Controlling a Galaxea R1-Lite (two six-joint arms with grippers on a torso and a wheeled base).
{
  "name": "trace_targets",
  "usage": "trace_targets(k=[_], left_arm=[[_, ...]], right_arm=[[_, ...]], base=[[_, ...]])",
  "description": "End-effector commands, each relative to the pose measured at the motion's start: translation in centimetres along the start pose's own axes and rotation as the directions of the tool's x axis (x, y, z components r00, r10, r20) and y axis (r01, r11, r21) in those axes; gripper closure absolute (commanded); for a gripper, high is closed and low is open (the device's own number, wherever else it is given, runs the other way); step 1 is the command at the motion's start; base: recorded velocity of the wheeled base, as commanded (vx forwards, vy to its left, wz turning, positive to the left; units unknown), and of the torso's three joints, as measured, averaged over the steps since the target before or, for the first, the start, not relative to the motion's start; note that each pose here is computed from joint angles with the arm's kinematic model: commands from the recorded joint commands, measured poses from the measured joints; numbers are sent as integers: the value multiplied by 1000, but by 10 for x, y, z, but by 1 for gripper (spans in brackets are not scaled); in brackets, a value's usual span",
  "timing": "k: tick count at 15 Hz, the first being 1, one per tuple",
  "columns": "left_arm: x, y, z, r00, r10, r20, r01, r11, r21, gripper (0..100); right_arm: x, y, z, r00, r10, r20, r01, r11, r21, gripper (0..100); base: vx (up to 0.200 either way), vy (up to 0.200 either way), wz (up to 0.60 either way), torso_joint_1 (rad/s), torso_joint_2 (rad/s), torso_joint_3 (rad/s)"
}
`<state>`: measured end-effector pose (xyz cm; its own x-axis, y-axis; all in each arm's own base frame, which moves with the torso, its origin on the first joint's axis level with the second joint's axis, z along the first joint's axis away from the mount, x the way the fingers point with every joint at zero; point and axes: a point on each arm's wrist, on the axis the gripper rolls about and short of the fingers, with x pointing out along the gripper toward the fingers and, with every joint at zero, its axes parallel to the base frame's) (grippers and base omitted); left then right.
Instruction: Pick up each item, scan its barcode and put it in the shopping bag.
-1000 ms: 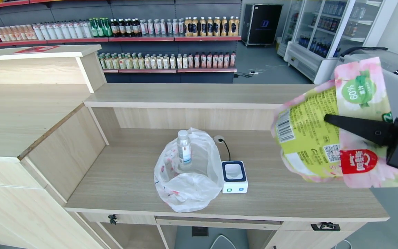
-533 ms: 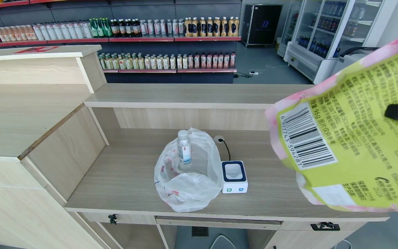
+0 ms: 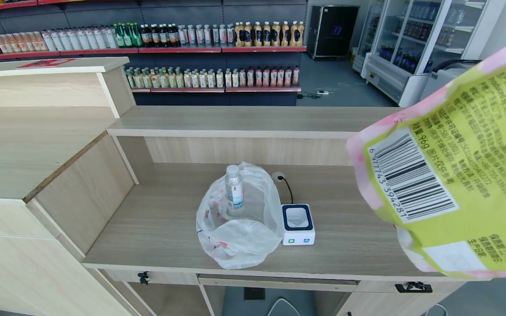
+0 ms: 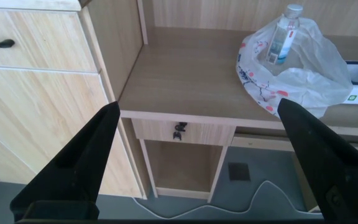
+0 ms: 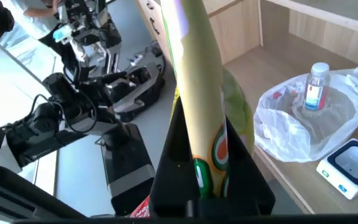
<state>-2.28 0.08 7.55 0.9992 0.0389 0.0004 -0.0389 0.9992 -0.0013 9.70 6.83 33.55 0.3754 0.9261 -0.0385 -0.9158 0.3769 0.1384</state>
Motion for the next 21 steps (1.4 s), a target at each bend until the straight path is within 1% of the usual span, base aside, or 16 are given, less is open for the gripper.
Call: trace_targets(k=[1, 3, 4, 6, 8, 11, 17, 21], left_arm=[[0, 0, 0, 1000, 1, 0, -1, 1000, 0, 0], [0, 0, 0, 1000, 1, 0, -1, 1000, 0, 0], [0, 0, 0, 1000, 1, 0, -1, 1000, -2, 0], [0, 0, 0, 1000, 1, 0, -1, 1000, 0, 0], [0, 0, 0, 1000, 2, 0, -2, 1000, -2, 0], [0, 0, 0, 1000, 1, 0, -1, 1000, 0, 0], [0, 0, 0, 1000, 1, 0, -1, 1000, 0, 0], [0, 0, 0, 1000, 1, 0, -1, 1000, 0, 0]], right_arm=[[-3, 2, 6, 1000, 1, 15, -1, 1000, -9, 100], [-5, 5, 8, 1000, 5, 0, -5, 1000, 6, 100], [-7, 8, 8, 999, 22, -29, -22, 999, 27, 100], [-8, 15, 13, 997, 59, -46, -58, 998, 34, 100], [-6, 20, 21, 994, 104, -43, -103, 994, 22, 100], [5, 21, 37, 989, 147, -27, -147, 989, 2, 100], [1, 25, 32, 986, 161, -51, -160, 987, 19, 100], [4, 23, 32, 986, 159, -58, -158, 987, 25, 100]], base=[[0, 0, 0, 0, 0, 0], [0, 0, 0, 0, 0, 0], [0, 0, 0, 0, 0, 0], [0, 0, 0, 0, 0, 0], [0, 0, 0, 0, 0, 0], [0, 0, 0, 0, 0, 0], [0, 0, 0, 0, 0, 0], [0, 0, 0, 0, 0, 0]])
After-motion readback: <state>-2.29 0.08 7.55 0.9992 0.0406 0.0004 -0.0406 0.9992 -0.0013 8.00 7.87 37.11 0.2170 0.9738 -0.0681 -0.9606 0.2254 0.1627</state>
